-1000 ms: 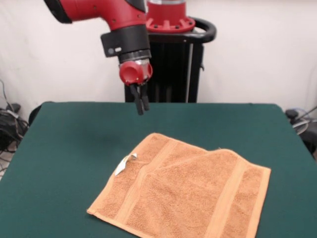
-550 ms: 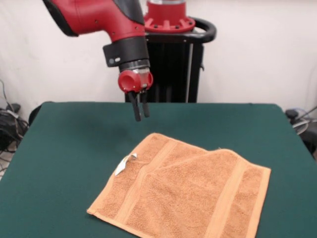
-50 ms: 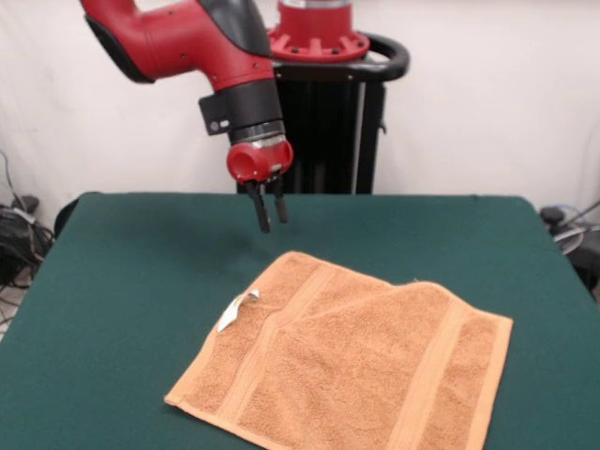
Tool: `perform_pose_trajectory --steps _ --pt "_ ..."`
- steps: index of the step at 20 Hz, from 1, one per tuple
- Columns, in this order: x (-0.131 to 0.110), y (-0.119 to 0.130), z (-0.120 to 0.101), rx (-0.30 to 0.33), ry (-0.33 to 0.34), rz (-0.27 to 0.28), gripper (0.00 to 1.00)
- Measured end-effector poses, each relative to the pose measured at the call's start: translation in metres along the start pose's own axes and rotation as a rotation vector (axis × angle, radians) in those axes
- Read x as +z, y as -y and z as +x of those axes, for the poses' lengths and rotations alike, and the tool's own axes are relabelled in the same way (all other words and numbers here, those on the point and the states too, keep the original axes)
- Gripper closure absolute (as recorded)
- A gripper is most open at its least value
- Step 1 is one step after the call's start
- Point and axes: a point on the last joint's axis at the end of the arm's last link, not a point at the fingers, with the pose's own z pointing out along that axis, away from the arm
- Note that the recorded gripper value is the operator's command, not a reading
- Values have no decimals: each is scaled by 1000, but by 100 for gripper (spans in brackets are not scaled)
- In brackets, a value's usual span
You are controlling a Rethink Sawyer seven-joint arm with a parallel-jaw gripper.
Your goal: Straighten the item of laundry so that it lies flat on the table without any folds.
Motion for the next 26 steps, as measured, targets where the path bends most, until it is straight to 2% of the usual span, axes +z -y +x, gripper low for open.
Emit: perform_pose_trajectory --steps 4,8,9,15,20,23,26 --pt "2 -1 -5 -9 7 1 0" --pt "3 2 -10 -18 18 28 0" --pt "4 8 -15 -28 28 63 0" --pt "5 22 -37 -90 58 146 0" --pt "8 23 -56 -135 75 154 0" --pt "13 20 -75 -182 90 143 0" --pt "19 17 -84 -199 101 133 0"
